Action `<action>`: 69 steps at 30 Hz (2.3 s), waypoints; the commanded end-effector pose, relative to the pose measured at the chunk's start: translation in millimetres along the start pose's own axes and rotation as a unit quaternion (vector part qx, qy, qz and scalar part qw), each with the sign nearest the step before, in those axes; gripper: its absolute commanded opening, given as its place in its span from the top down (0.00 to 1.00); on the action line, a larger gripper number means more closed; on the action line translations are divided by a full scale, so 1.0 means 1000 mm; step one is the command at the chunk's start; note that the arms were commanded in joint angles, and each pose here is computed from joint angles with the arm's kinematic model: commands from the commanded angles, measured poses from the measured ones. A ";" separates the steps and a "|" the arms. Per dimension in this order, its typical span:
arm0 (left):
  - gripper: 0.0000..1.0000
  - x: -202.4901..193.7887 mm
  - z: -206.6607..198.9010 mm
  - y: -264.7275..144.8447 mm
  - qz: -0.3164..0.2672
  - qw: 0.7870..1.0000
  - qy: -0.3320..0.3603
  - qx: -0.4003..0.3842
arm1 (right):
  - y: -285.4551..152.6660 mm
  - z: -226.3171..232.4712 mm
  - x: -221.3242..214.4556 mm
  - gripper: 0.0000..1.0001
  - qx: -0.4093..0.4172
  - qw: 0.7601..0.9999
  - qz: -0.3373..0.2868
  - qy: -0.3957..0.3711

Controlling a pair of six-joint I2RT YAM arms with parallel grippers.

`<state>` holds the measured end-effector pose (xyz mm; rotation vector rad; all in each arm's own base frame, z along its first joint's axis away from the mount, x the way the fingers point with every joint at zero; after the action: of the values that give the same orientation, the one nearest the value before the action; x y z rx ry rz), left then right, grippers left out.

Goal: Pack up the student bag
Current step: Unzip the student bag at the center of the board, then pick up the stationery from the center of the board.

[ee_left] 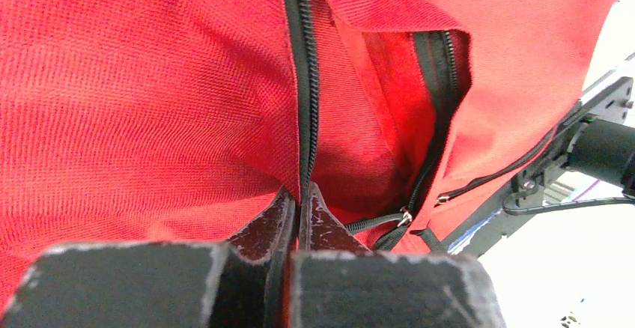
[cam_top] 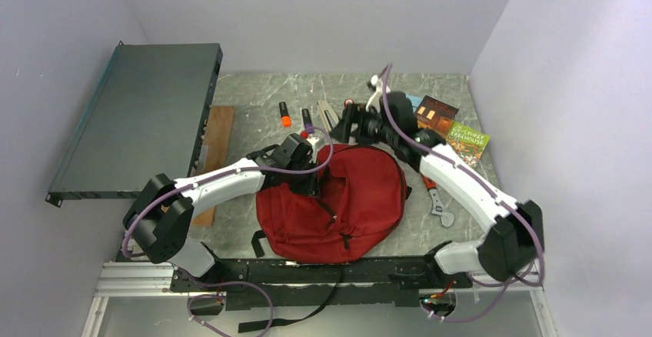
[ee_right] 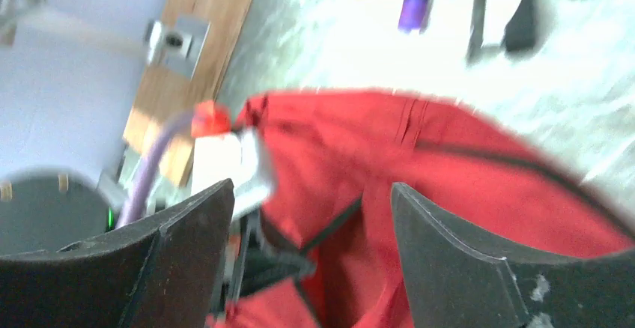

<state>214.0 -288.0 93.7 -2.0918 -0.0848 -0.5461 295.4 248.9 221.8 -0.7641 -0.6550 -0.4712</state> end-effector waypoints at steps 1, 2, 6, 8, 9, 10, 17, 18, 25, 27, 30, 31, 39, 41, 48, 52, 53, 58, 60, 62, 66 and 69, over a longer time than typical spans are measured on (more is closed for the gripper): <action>1.00 0.010 -0.019 -0.004 -0.018 0.999 -0.006 -0.047 | 0.040 -0.032 0.043 0.19 -0.050 0.998 -0.006 -0.047; 1.00 0.010 -0.019 -0.004 -0.017 0.999 -0.008 -0.043 | 0.059 -0.045 0.044 0.18 -0.066 0.997 0.005 -0.051; 1.00 0.009 -0.015 -0.006 -0.024 0.999 -0.016 -0.035 | 0.109 -0.073 0.064 0.11 -0.085 0.992 0.006 -0.089; 1.00 0.010 -0.014 -0.008 -0.028 0.999 -0.016 -0.029 | 0.127 -0.088 0.069 0.06 -0.106 0.988 0.007 -0.112; 1.00 0.011 -0.013 -0.008 -0.029 0.999 -0.016 -0.026 | 0.136 -0.098 0.070 0.04 -0.121 0.985 0.010 -0.124; 1.00 0.012 -0.013 -0.008 -0.029 0.999 -0.015 -0.025 | 0.143 -0.103 0.075 0.01 -0.131 0.982 0.007 -0.133; 1.00 0.010 -0.015 -0.001 -0.017 0.999 -0.019 -0.031 | 0.183 -0.139 0.057 0.00 -0.160 0.973 0.031 -0.161; 1.00 0.010 -0.014 -0.001 -0.016 0.999 -0.019 -0.030 | 0.188 -0.142 0.055 0.00 -0.161 0.973 0.033 -0.161; 1.00 0.014 -0.015 -0.003 -0.021 0.999 -0.011 -0.025 | 0.208 -0.146 0.044 0.00 -0.151 0.973 0.039 -0.168; 1.00 0.014 -0.015 -0.003 -0.021 0.999 -0.009 -0.026 | 0.213 -0.148 0.043 0.00 -0.158 0.971 0.043 -0.172; 1.00 0.013 -0.014 -0.002 -0.018 0.999 -0.009 -0.026 | 0.220 -0.149 0.038 0.07 -0.165 0.969 0.049 -0.175; 1.00 0.013 -0.014 -0.002 -0.018 0.999 -0.010 -0.026 | 0.222 -0.150 0.035 0.11 -0.166 0.969 0.053 -0.174; 1.00 0.012 -0.015 -0.003 -0.020 0.999 -0.011 -0.029 | 0.225 -0.148 0.036 0.59 -0.164 0.970 0.050 -0.172; 1.00 0.012 -0.015 -0.002 -0.019 0.999 -0.013 -0.031 | 0.226 -0.147 0.037 0.73 -0.162 0.970 0.051 -0.171; 1.00 0.017 -0.020 0.001 -0.020 0.999 -0.021 -0.044 | 0.194 -0.102 0.081 1.00 -0.135 0.977 0.023 -0.161; 1.00 0.017 -0.019 0.005 -0.018 0.998 -0.036 -0.054 | 0.148 -0.063 0.099 1.00 -0.099 0.986 0.013 -0.135; 1.00 0.016 -0.019 0.006 -0.018 0.997 -0.039 -0.058 | 0.134 -0.051 0.099 1.00 -0.083 0.988 0.010 -0.127; 1.00 0.013 -0.019 0.011 -0.018 0.996 -0.054 -0.069 | 0.069 -0.012 0.048 1.00 0.013 0.998 0.042 -0.051; 1.00 0.013 -0.021 0.013 -0.019 0.995 -0.061 -0.077 | 0.049 -0.003 0.017 1.00 0.047 0.997 0.059 0.010; 1.00 0.013 -0.022 0.014 -0.021 0.994 -0.067 -0.082 | 0.031 0.005 -0.014 1.00 0.083 0.992 0.073 0.066; 1.00 0.016 -0.023 0.014 -0.035 0.993 -0.073 -0.088 | -0.002 0.015 -0.052 1.00 0.111 0.981 0.084 0.135; 1.00 0.016 -0.020 0.015 -0.037 0.993 -0.073 -0.080 | -0.022 0.014 -0.062 1.00 0.097 0.977 0.079 0.175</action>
<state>221.1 -305.1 86.2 -2.2352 -0.1810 -0.4304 247.5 249.4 157.9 -0.6829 -0.3834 -0.3057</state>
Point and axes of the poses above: each gripper's point midway between its finger pads, its own y axis out along the fingers, its own z axis along the line the jaws close on, x = y × z, the point moved 1 cm from there along -y, back along the fingers, and after that the axes turned 1 degree about -y, right-handed, at the moved point
